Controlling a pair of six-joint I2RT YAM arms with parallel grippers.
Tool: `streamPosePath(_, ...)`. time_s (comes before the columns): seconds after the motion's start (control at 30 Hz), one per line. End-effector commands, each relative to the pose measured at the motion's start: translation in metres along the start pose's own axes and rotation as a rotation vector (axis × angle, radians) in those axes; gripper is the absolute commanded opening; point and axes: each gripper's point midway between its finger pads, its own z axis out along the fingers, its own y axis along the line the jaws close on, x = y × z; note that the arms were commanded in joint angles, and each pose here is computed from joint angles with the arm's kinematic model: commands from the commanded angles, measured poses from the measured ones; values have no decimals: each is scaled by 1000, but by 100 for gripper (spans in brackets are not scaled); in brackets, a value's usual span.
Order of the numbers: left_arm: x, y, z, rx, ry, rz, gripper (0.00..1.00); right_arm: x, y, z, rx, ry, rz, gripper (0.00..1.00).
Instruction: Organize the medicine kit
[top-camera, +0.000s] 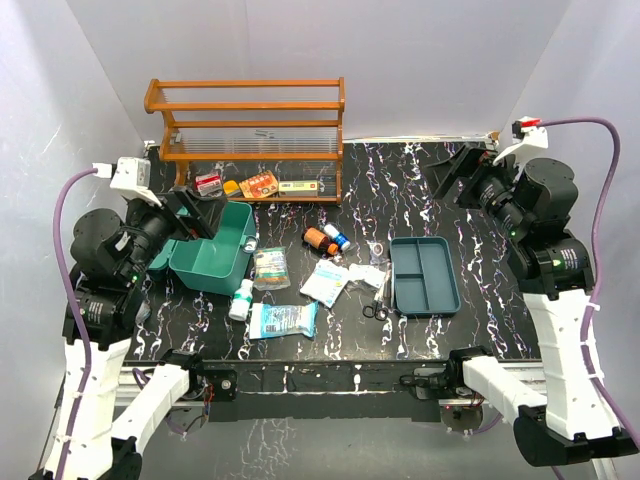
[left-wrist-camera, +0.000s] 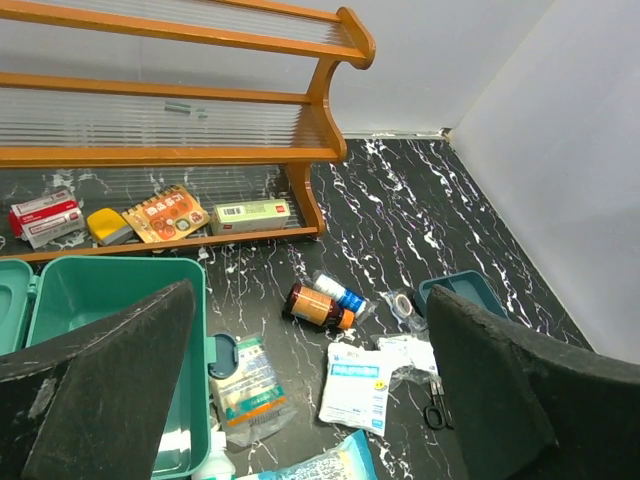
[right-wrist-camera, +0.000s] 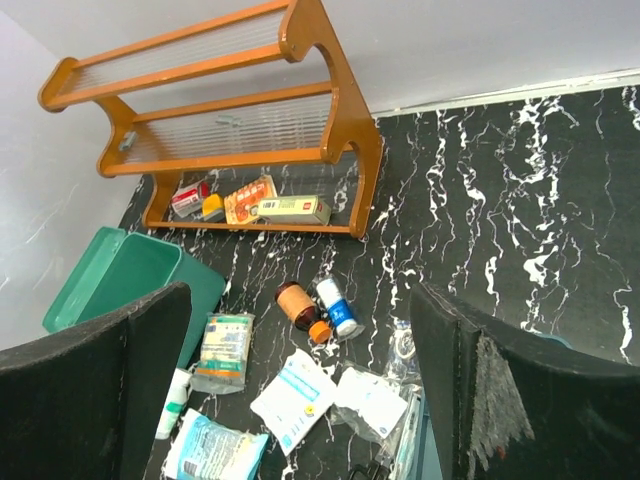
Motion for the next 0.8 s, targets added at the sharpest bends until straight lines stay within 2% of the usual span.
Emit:
streamPosePath(0.0, -1, -9, 7, 68, -14, -4, 99, -10, 12, 8, -82, -51, -3, 90)
streamPosePath(0.27, 44, -10, 38, 143, 113, -105, 99, 15, 5, 35, -106, 11, 19, 91)
streamPosePath(0.37, 67, 10, 56, 52, 180, -186, 99, 25, 2, 47, -114, 39, 31, 91)
streamPosePath(0.53, 107, 56, 82, -191, 345, -258, 98, 49, 1, 71, -158, 114, 79, 89)
streamPosePath(0.63, 132, 72, 95, -267, 465, -271, 95, 66, -3, 86, -164, 169, 112, 88)
streamPosePath(0.77, 160, 88, 110, -327, 561, -283, 89, 87, -8, 101, -176, 231, 160, 86)
